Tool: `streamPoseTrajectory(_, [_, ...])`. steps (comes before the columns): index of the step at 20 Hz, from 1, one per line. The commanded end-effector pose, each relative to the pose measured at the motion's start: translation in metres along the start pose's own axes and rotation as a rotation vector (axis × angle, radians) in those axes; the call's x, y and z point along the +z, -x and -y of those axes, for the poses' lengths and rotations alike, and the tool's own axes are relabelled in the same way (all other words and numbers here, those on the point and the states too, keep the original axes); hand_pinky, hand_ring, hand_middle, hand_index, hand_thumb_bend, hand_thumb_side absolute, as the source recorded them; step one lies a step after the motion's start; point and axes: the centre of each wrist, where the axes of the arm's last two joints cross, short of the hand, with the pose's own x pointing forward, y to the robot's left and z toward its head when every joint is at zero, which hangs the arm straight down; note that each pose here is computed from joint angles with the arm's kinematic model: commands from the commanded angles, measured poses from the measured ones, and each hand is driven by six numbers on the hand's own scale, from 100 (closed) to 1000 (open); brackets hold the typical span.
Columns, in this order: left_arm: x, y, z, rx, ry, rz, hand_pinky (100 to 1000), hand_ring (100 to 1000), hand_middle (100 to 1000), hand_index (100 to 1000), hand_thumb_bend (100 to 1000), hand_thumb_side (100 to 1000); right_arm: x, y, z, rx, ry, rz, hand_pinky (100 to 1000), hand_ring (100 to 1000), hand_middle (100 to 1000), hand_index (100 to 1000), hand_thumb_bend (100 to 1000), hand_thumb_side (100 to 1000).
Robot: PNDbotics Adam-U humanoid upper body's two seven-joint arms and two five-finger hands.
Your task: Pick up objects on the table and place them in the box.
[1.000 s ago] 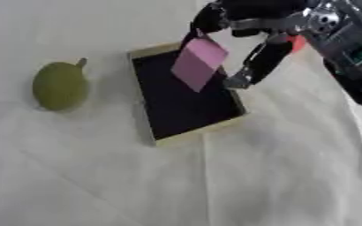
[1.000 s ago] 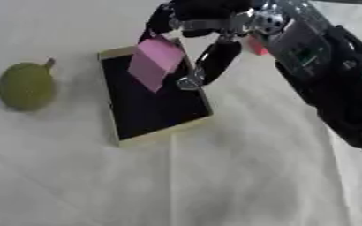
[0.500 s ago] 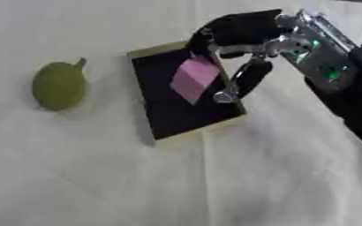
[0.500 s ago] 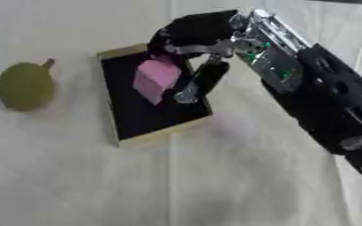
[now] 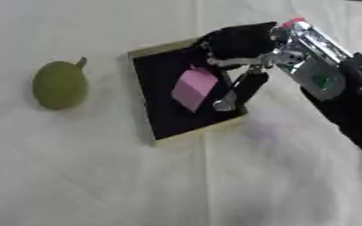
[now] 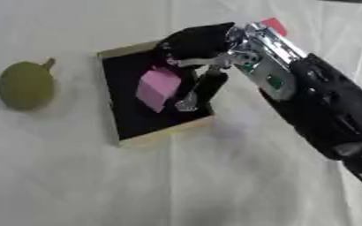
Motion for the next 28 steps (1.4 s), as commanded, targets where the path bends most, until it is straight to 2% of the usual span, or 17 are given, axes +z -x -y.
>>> streamPoseTrajectory(1, [-0.004,-0.006,-0.002,-0.017,0.021,0.010,738,798,722,790,100,672,0.008,0.001,0.012,0.189,-0.222,0.179,898,915,840,941,395,549])
streamPoseTrajectory(6, [-0.004,-0.006,-0.002,-0.014,0.020,0.005,738,799,722,789,100,672,0.014,0.003,0.014,0.191,-0.199,0.177,922,934,866,972,456,498])
streamPoseTrajectory(13, [-0.003,-0.006,-0.001,-0.011,0.019,0.000,739,800,723,789,100,672,0.025,0.003,0.021,0.196,-0.166,0.174,925,931,868,983,457,498])
streamPoseTrajectory(17, [-0.003,-0.006,-0.001,-0.012,0.018,-0.002,738,800,722,789,100,672,0.041,0.005,0.031,0.166,-0.087,0.142,913,913,848,973,363,473])
streamPoseTrajectory(21, [-0.002,-0.006,-0.001,-0.014,0.018,-0.005,738,801,722,789,100,672,0.077,0.013,0.043,0.120,0.003,0.020,905,911,839,963,368,505])
streamPoseTrajectory(27, [-0.003,-0.006,-0.002,-0.020,0.017,-0.006,738,802,722,788,100,672,0.128,0.039,0.027,0.039,0.042,-0.223,904,922,844,957,366,516])
streamPoseTrajectory(28, [-0.003,-0.006,-0.002,-0.021,0.018,-0.005,738,803,722,789,100,669,0.133,0.043,0.024,0.032,0.040,-0.250,904,922,845,957,360,446])
